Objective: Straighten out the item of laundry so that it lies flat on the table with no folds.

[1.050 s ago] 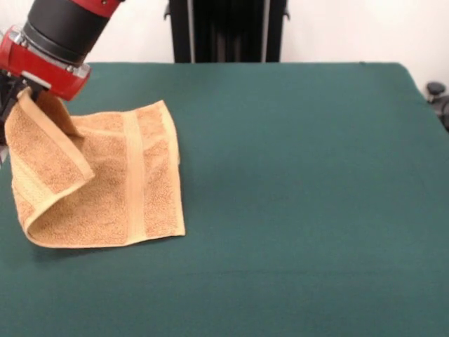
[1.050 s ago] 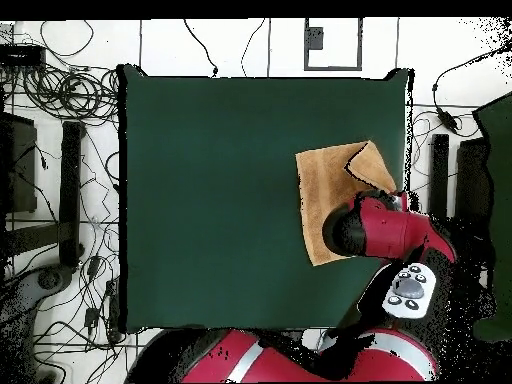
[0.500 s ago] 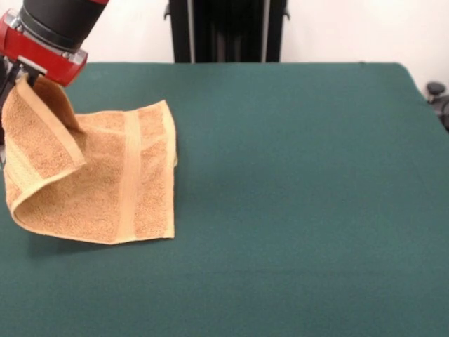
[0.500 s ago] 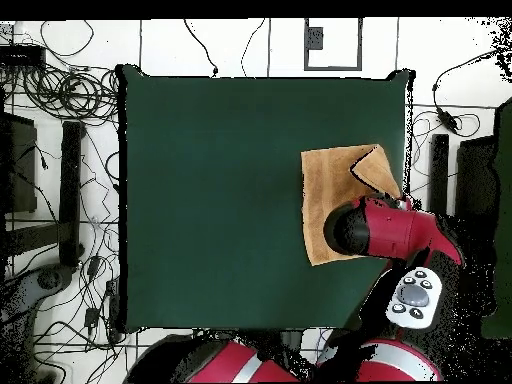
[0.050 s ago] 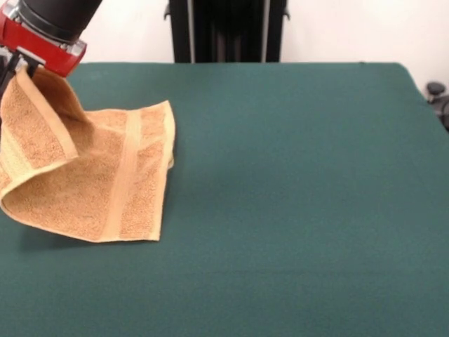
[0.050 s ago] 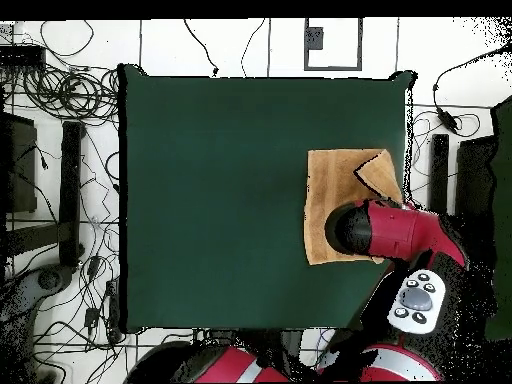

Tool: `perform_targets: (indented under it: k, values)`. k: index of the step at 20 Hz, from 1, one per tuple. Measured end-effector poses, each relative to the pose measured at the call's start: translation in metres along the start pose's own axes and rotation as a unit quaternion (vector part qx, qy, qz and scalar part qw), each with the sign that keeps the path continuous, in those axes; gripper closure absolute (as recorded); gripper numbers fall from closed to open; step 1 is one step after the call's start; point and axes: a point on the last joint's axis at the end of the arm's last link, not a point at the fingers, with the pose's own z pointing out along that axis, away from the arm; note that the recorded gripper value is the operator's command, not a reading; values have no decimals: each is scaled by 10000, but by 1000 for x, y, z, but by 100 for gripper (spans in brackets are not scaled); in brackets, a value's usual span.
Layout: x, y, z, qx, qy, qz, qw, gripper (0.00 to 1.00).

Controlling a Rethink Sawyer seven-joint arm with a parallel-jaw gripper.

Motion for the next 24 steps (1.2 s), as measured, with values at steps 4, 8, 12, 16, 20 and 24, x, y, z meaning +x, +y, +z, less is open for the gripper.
perform_targets:
  k: [4, 8, 12, 16, 20, 24]
  values:
    - [5, -1, -1, -3, 205, 8, 9998, 100]
    - [9, -4, -6, 0, 408, 38, 9992, 100]
    - [11, -8, -13, 10, 661, 69, 9978, 100]
    - [11, -10, -20, 20, 846, 78, 9964, 100]
    - [9, -11, -25, 27, 899, 84, 9959, 100]
    - [8, -10, -27, 31, 913, 79, 9958, 100]
